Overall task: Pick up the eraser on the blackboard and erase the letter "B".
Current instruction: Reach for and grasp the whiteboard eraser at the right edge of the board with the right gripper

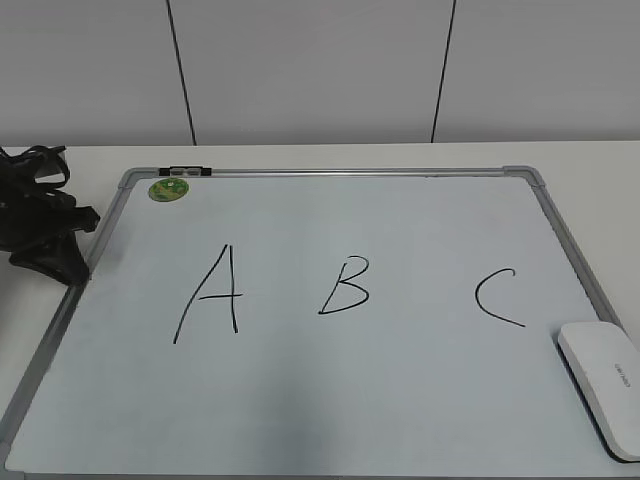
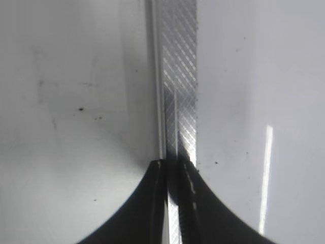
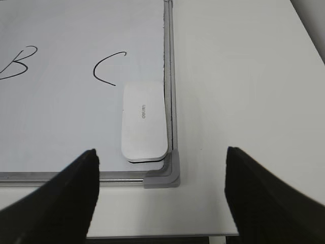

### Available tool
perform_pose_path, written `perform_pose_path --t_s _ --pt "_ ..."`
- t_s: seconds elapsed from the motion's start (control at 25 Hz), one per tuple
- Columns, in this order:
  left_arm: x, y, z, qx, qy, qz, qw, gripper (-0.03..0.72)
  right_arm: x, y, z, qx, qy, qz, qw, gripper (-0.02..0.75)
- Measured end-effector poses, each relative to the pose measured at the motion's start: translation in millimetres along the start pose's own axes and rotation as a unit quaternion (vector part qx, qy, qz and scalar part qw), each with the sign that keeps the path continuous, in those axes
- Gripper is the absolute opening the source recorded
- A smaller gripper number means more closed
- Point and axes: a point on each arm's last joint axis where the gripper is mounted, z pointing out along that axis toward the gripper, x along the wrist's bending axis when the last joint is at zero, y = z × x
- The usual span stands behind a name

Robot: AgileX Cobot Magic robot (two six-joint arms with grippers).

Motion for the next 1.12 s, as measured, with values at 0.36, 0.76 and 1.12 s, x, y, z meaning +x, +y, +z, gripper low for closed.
perform_pose_path --t_s 0.36,0.76,1.12 --pt "0.0 0.0 0.0 0.0 0.0 0.0 1.0 0.029 -1.1 37.0 -14.7 -0.015 0.001 0.001 1.0 0.573" --pt "0.0 0.0 0.0 0.0 0.0 0.0 1.0 0.029 -2.0 100.7 24.0 0.113 0.023 0.005 0.993 0.573" --pt "0.0 0.0 0.0 0.0 0.0 0.0 1.0 0.029 5.7 110.1 78.2 0.245 0.073 0.042 0.966 0.573"
